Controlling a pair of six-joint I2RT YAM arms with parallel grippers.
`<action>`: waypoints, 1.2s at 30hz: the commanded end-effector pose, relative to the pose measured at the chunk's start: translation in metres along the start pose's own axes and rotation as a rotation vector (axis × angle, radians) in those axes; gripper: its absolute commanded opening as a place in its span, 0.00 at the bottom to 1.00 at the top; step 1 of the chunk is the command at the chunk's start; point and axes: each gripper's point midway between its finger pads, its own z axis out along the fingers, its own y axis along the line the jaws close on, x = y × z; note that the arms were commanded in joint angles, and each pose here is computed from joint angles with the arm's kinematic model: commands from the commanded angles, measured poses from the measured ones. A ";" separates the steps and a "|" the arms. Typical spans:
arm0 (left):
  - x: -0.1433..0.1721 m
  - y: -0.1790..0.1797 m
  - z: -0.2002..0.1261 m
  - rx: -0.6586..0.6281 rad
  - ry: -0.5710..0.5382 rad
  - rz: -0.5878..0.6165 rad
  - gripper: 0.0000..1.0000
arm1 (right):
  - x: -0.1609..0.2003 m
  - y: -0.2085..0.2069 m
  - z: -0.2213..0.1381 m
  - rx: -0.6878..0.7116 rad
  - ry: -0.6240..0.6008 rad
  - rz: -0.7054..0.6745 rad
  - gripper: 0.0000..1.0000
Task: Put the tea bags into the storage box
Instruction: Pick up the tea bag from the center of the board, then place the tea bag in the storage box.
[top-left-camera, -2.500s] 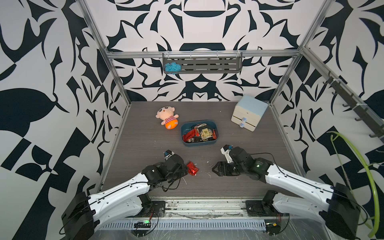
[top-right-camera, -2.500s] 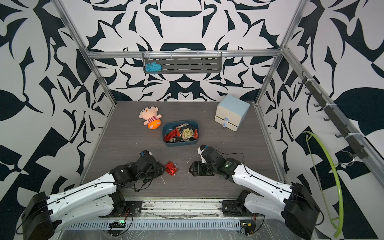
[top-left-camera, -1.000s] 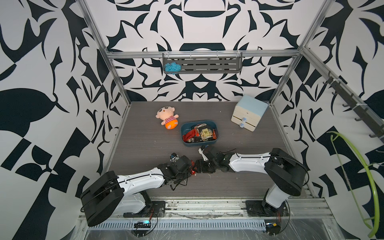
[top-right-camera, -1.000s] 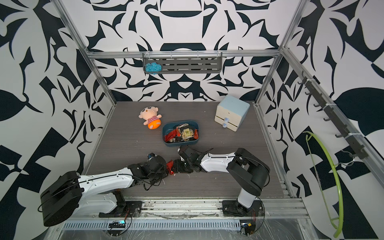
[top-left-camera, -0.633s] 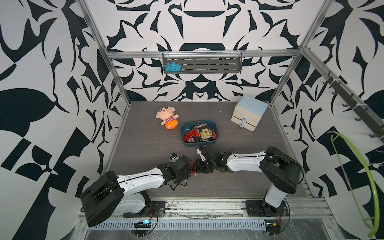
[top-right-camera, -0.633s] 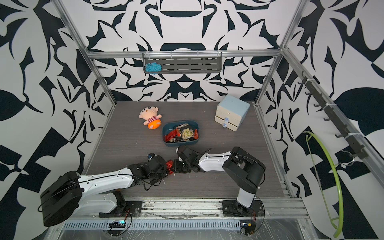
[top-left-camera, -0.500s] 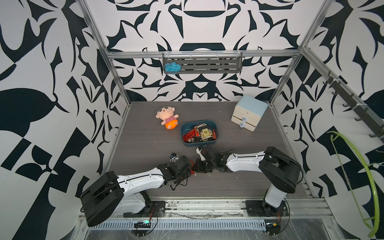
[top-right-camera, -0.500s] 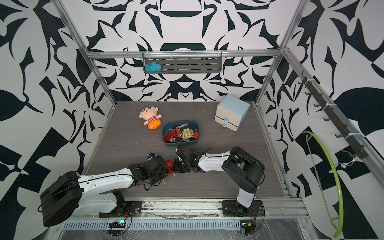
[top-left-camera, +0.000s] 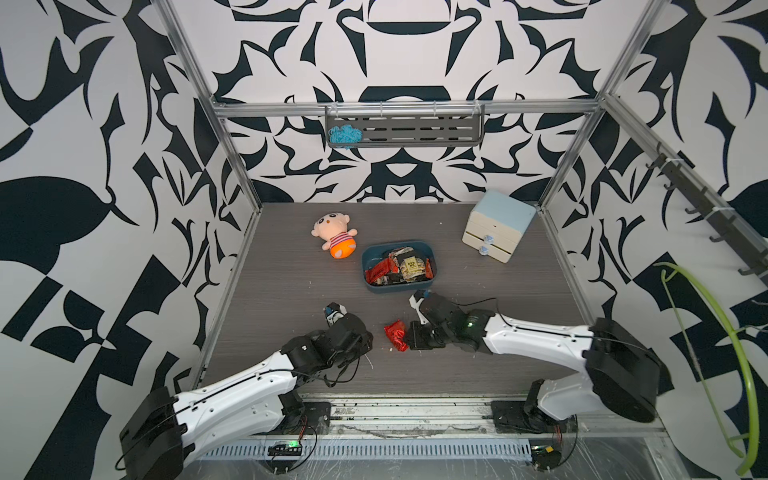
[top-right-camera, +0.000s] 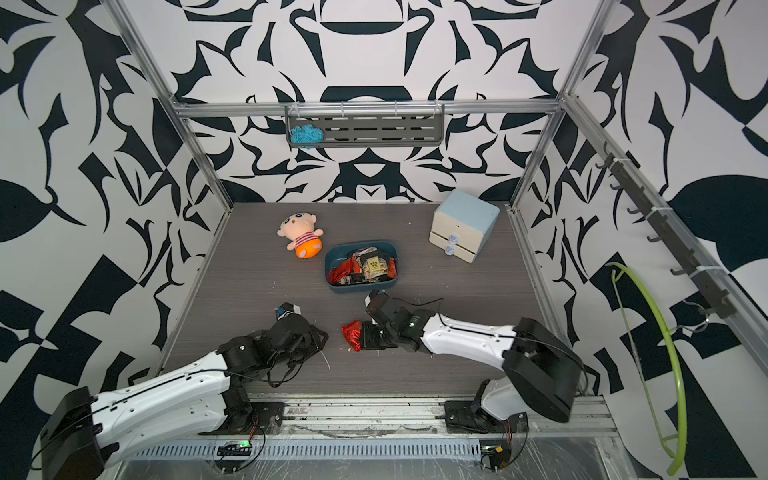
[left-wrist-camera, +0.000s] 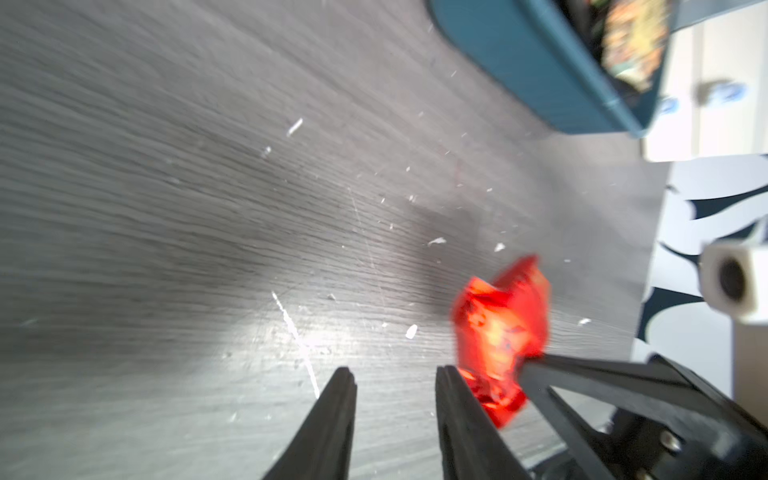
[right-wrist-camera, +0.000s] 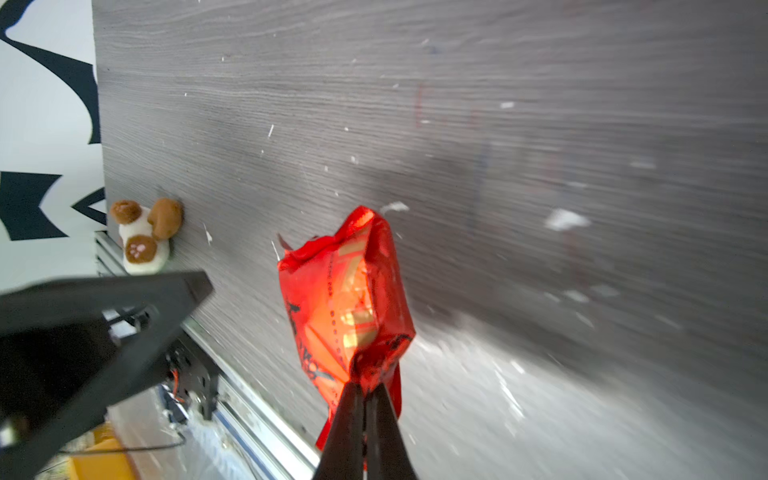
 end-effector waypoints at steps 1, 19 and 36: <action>-0.003 0.026 -0.008 -0.071 -0.035 0.017 0.39 | 0.006 -0.049 -0.046 0.239 -0.051 -0.068 0.00; -0.037 0.003 -0.035 -0.004 -0.195 0.150 0.51 | -0.152 0.050 -0.178 0.219 -0.464 -0.264 0.00; -0.061 0.041 -0.069 -0.045 -0.371 0.172 0.59 | -0.227 0.072 0.035 0.289 -0.166 -0.284 0.00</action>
